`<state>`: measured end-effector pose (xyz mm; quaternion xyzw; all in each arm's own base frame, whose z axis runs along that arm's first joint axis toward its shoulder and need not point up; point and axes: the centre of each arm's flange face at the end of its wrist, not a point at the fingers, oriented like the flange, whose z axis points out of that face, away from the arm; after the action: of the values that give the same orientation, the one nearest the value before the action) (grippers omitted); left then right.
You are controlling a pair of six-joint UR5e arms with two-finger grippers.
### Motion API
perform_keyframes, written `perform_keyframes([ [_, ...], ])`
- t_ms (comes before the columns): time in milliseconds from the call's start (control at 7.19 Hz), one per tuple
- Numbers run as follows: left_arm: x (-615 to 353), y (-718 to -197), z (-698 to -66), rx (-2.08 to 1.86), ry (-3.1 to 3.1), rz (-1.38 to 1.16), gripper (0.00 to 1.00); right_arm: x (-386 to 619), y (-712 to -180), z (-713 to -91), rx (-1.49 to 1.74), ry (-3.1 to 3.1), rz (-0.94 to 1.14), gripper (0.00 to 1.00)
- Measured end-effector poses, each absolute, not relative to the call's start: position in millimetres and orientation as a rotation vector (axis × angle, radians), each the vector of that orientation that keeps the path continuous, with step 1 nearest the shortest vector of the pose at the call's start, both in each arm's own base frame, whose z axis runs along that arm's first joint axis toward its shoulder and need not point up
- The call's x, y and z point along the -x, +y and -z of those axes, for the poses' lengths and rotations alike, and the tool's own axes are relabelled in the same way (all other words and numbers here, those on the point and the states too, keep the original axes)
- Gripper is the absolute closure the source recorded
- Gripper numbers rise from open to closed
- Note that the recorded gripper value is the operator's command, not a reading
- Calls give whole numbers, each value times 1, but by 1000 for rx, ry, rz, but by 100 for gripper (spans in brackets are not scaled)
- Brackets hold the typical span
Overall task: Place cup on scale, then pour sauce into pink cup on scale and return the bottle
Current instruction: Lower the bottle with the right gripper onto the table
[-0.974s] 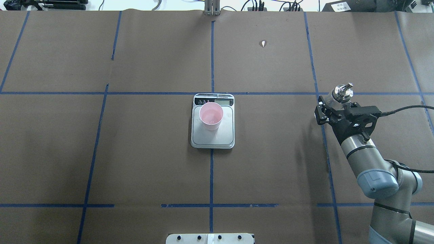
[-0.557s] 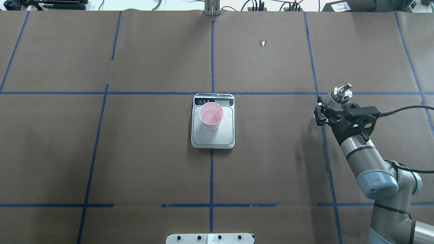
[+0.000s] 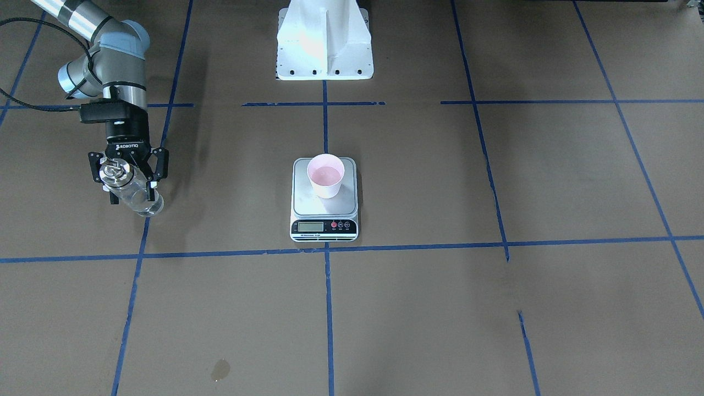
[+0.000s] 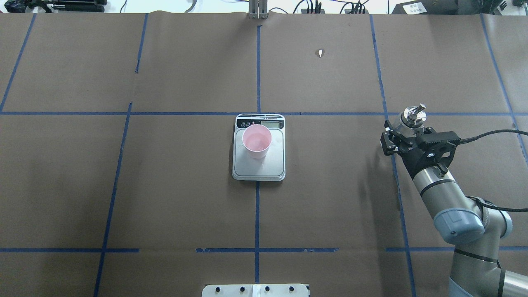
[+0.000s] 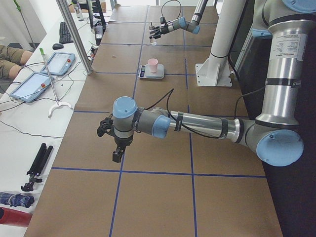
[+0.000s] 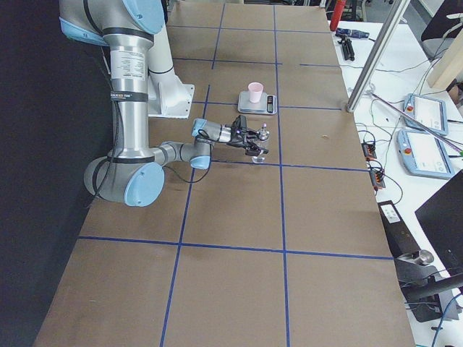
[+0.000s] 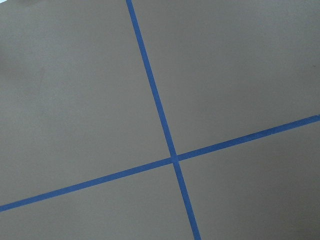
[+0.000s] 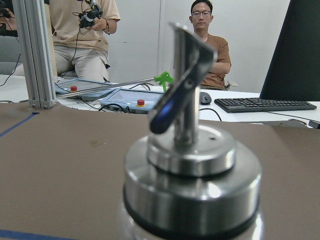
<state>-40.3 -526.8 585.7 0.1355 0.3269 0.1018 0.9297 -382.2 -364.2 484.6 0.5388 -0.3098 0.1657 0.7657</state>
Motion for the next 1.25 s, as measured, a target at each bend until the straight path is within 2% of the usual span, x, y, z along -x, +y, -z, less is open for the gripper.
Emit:
perform_keyframes([
  [418, 40, -527, -586, -278, 669, -209, 0, 384, -362, -486, -1159, -682, -347, 77],
  [835, 40, -527, -586, -277, 668, -208, 0, 385, -362, -488, -1151, -686, -337, 70],
  [974, 41, -528, -586, -277, 665, -207, 0, 386, -361, -488, -1146, -691, -333, 59],
  [1113, 42, -528, -586, -278, 660, -206, 0, 386, -361, -487, -1144, -695, -330, 33],
  [1253, 42, -528, -586, -278, 657, -205, 0, 386, -361, -486, -1144, -696, -328, 15],
])
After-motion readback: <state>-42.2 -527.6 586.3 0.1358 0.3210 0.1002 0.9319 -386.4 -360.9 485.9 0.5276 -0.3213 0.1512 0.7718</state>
